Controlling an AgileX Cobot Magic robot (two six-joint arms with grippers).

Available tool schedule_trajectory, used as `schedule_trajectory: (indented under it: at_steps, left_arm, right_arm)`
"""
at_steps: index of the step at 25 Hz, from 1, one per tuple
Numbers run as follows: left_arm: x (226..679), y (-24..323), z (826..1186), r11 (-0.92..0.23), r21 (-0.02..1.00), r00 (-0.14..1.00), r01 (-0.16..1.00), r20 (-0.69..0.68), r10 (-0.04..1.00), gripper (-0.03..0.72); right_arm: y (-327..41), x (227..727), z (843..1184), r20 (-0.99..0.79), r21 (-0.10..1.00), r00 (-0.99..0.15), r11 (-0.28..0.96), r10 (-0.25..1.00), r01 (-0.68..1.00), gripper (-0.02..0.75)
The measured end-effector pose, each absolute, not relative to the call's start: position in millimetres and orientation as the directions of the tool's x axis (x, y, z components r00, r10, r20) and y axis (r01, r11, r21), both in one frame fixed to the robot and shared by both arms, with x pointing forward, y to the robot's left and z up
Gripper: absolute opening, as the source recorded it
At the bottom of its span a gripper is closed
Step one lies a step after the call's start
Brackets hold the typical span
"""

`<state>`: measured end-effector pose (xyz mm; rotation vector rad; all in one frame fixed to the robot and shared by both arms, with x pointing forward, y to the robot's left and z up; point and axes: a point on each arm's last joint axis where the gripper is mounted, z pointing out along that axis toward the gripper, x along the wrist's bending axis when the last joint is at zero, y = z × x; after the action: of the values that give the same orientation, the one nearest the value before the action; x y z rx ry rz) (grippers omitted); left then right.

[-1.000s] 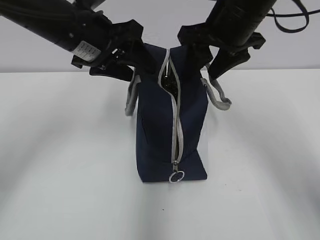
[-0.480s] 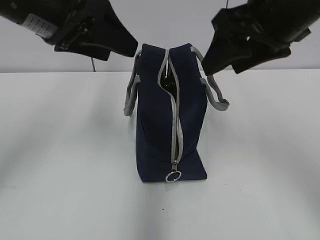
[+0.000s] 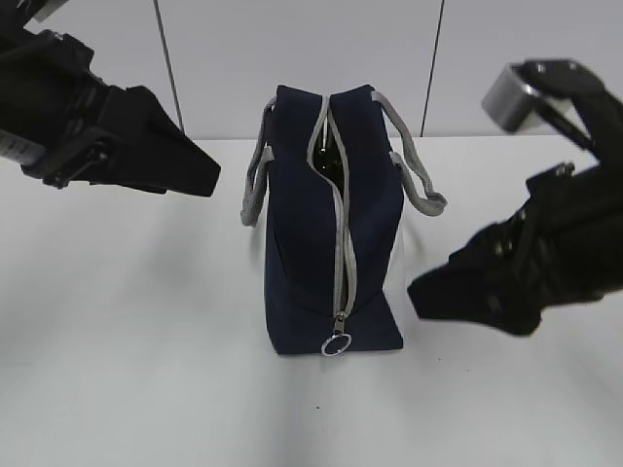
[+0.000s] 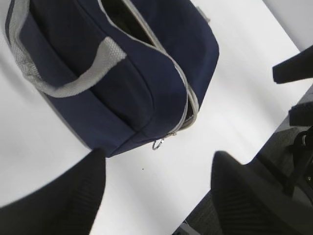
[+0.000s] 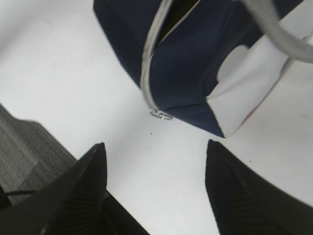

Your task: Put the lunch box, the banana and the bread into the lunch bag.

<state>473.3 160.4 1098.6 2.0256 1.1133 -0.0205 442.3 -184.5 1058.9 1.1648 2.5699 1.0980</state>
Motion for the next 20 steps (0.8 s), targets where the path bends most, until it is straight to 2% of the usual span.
schedule_trajectory:
  at_steps: [5,8,11,16,20]
  left_arm:
    - [469.2,162.0,1094.7,-0.299,0.626,0.611,0.720,-0.369,0.700,0.456]
    - [469.1,162.1,1094.7,-0.300,0.626,0.612,0.720,-0.368,0.700,0.451]
    - [469.0,162.1,1094.6,-0.301,0.625,0.612,0.720,-0.369,0.700,0.447]
    - [468.9,162.1,1094.5,-0.303,0.624,0.613,0.720,-0.368,0.699,0.441]
    - [468.6,162.1,1094.4,-0.306,0.622,0.614,0.721,-0.368,0.698,0.437]
  right_arm:
    - [-181.3,421.3,1021.0,0.160,0.696,-0.836,0.541,0.524,0.472,0.469]
    - [-182.6,416.1,998.0,0.153,0.666,-0.866,0.598,0.476,0.446,0.469]
    - [-180.5,418.7,988.1,0.190,0.652,-0.856,0.590,0.480,0.476,0.469]
    - [-173.4,430.9,977.8,0.289,0.659,-0.789,0.486,0.542,0.575,0.470]
    - [-167.5,441.3,957.4,0.296,0.657,-0.810,0.507,0.507,0.558,0.470]
